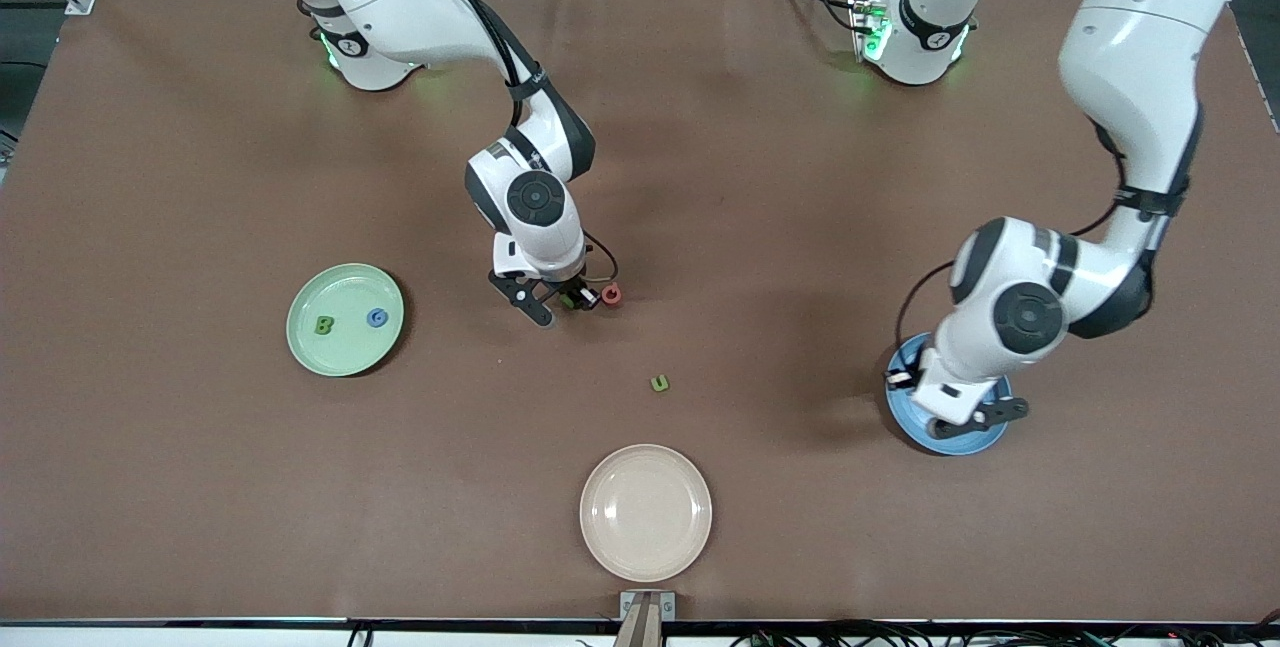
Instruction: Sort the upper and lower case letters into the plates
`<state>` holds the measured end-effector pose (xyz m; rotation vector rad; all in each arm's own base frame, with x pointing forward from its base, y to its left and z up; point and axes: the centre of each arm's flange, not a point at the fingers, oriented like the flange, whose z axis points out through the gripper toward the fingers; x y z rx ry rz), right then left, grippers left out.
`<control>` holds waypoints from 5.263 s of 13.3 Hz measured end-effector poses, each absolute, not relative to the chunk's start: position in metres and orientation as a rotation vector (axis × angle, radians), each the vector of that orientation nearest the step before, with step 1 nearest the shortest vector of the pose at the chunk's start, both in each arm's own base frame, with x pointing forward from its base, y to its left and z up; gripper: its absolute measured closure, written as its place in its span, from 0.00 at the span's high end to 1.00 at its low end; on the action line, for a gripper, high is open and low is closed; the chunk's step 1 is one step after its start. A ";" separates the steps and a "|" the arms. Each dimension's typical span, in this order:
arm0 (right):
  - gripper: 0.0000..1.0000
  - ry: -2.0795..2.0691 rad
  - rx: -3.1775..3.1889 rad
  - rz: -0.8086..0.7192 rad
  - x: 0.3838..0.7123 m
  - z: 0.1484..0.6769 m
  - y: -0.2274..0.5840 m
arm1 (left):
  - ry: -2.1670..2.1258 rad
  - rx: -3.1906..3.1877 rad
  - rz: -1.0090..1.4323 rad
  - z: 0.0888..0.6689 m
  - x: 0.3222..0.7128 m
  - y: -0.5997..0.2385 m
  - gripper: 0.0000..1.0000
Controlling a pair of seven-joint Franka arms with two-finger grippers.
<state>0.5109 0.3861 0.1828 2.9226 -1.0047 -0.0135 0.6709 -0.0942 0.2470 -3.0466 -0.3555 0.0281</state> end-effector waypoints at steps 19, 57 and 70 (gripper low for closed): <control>1.00 -0.512 3.073 -0.078 0.537 0.241 0.148 | -0.253 -2.901 -0.032 0.493 0.645 -0.114 1.00; 0.36 -0.086 3.086 -0.202 0.524 0.213 0.067 | -0.096 -3.113 -0.004 0.631 0.543 -0.008 1.00; 1.00 -0.001 3.084 -0.333 0.598 0.368 0.046 | -0.011 -3.112 0.023 0.629 0.539 -0.040 1.00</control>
